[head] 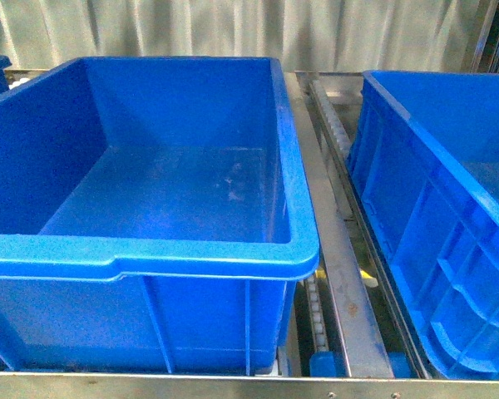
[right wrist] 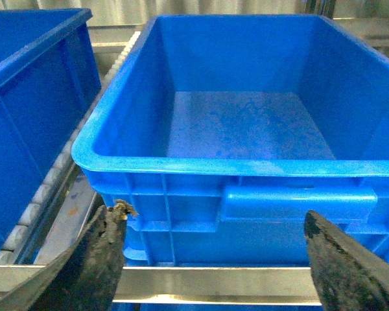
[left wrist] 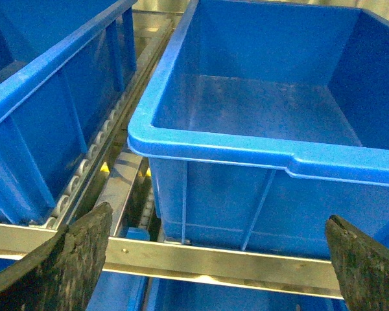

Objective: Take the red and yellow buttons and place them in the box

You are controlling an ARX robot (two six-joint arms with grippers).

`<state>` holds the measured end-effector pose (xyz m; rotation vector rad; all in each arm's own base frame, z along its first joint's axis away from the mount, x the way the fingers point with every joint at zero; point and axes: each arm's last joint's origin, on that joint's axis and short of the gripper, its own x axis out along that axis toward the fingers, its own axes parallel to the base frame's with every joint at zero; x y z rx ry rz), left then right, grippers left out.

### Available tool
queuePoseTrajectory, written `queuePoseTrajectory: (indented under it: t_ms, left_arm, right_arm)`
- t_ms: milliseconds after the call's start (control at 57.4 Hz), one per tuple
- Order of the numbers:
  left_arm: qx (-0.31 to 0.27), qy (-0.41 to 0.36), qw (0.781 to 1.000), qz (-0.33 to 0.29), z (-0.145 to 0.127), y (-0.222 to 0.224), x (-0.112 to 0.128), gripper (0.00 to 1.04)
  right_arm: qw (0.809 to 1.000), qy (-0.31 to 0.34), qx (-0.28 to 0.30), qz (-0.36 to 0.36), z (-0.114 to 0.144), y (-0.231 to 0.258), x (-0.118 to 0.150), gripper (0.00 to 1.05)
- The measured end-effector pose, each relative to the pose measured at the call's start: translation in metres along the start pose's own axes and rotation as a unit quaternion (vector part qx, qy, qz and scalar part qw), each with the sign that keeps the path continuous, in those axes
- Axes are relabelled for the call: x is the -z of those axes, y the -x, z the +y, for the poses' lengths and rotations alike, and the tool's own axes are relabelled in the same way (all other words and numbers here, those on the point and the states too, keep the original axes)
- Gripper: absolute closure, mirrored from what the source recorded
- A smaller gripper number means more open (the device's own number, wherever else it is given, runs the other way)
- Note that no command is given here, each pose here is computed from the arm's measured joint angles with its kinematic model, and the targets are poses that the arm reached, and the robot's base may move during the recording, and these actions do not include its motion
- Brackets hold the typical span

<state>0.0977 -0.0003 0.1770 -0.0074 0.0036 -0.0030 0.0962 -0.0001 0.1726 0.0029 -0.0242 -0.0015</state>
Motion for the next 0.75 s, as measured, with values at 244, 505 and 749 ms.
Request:
queuePoseTrajectory:
  t_ms: [244,505,749]
  left_arm:
    - [0.000,0.000,1.000,0.000,0.0000,0.0000,0.0000,0.08]
    - [0.000,0.000,1.000,0.000,0.0000,0.0000,0.0000,0.08]
    - [0.000,0.000,1.000,0.000,0.0000,0.0000,0.0000,0.08]
  right_arm:
    - [1.000,0.000,0.000,0.000,0.0000,0.0000,0.0000,0.06]
    - [1.000,0.000,0.000,0.000,0.0000,0.0000,0.0000,0.06]
    - [1.000,0.000,0.000,0.000,0.0000,0.0000,0.0000,0.06]
